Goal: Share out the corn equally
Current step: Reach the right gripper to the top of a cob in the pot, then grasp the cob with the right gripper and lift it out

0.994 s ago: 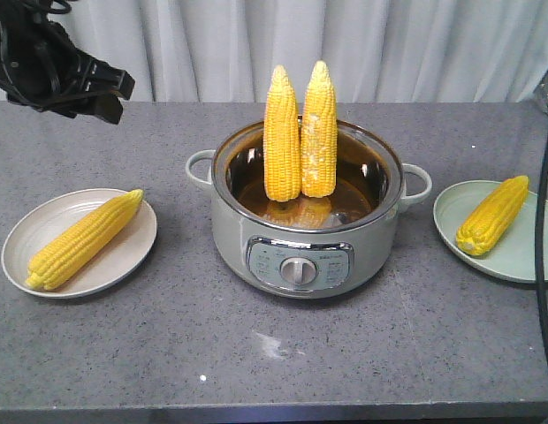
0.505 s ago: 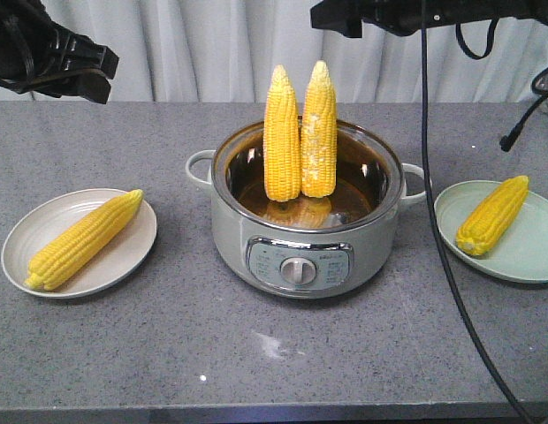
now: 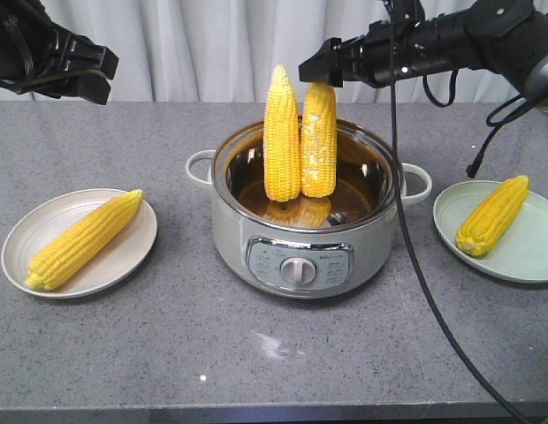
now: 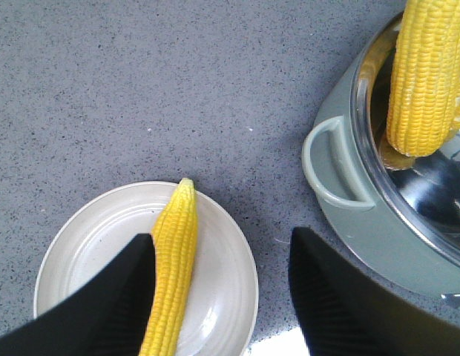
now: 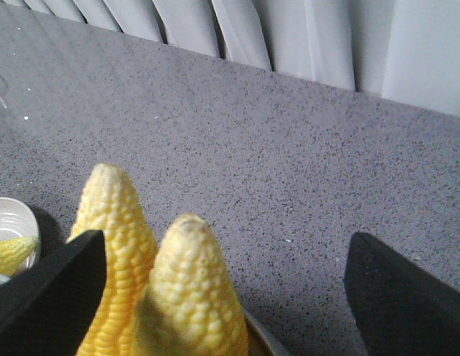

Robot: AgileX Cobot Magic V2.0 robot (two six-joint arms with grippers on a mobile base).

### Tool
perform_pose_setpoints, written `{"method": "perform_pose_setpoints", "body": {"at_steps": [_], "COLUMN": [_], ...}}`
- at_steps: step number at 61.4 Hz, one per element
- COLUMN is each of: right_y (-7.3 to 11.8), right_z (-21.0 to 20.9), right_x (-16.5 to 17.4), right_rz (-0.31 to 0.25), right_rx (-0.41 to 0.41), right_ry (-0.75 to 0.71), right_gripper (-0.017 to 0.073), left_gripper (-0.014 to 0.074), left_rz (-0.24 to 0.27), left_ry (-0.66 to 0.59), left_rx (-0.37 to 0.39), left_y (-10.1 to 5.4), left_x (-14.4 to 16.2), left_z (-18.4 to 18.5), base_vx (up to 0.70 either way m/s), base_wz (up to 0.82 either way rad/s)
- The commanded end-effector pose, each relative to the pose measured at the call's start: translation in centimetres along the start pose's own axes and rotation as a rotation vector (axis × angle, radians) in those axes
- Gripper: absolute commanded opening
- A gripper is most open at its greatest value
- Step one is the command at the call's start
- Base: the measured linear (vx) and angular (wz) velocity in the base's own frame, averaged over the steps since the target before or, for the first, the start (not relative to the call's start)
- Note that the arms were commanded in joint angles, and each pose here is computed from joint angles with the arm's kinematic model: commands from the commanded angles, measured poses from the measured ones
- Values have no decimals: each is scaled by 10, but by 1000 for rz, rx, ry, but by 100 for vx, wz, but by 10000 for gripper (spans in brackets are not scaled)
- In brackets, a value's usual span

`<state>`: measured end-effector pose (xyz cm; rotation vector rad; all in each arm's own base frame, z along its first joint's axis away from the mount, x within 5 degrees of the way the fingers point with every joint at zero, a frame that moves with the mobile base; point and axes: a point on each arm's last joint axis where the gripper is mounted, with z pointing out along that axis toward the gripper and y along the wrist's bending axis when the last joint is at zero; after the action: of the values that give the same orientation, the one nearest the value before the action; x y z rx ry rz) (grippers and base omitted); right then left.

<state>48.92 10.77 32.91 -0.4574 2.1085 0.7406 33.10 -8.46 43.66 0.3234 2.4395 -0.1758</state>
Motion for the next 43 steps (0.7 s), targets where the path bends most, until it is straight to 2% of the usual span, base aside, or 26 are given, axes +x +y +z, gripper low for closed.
{"method": "perform_pose_setpoints", "body": {"at_steps": [1, 12, 24, 32, 37, 43], "right_y": [16, 13, 14, 16, 18, 23], "right_z": [-24, -18, -17, -18, -20, -27], "right_x": [-24, -18, -16, -14, -15, -20], "right_rz": [-6, 1, -11, -83, -119, -151], "right_rx": [-16, -26, -41, -64, -68, -65], "right_ry": [-102, -73, -47, -28, -29, -51], "right_gripper": [610, 533, 294, 95, 1, -10], "left_gripper": [396, 396, 396, 396, 396, 396], "left_rz": [-3, -2, -3, -3, -3, -3], "left_ry": [-118, -118, -120, -120, -120, -120], "left_rx": [9, 7, 8, 8, 8, 8], "left_y": [-2, -2, -2, -2, -2, -2], "left_x": [-7, -7, -7, -7, -7, -7], "left_z": [-27, -27, -27, -27, -27, -27], "base_vx": [0, 0, 0, 0, 0, 0], "base_wz": [0, 0, 0, 0, 0, 0]}}
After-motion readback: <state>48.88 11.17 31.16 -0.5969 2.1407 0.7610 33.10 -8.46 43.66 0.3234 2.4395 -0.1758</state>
